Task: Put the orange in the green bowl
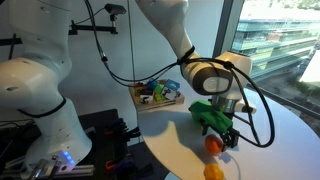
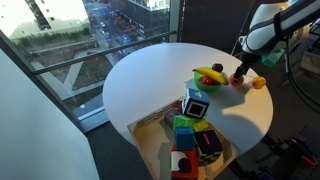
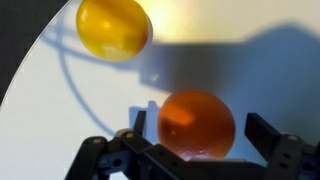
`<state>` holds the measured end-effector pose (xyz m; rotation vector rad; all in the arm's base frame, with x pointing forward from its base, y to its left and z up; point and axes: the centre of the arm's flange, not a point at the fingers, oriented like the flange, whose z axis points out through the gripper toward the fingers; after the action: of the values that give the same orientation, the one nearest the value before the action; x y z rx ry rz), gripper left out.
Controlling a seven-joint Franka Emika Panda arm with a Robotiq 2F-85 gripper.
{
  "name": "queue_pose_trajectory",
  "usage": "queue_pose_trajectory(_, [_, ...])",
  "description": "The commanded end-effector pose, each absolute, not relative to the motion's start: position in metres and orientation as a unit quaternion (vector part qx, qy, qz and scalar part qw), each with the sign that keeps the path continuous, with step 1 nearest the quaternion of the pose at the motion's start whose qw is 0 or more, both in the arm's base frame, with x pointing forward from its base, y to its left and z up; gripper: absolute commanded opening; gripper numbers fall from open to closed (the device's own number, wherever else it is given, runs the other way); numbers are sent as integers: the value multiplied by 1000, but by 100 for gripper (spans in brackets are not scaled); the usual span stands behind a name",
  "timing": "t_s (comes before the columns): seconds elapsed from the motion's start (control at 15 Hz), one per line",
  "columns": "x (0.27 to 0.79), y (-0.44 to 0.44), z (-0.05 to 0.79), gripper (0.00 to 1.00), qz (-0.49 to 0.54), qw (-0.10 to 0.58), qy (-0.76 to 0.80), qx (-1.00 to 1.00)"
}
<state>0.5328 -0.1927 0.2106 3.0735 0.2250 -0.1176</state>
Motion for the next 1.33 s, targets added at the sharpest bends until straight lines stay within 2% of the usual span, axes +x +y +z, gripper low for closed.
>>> queue_pose_trajectory(0.0, [540, -201, 208, 75, -41, 34, 78, 996])
queue_pose_trajectory(0.07, [540, -201, 206, 73, -42, 34, 78, 995])
queue_pose_trajectory(0.2, [540, -201, 206, 56, -44, 33, 74, 996])
queue_pose_trajectory(0.27, [541, -201, 211, 53, -42, 34, 73, 996])
queue_pose_trajectory(1.27, [540, -183, 293, 53, -4, 35, 28, 999])
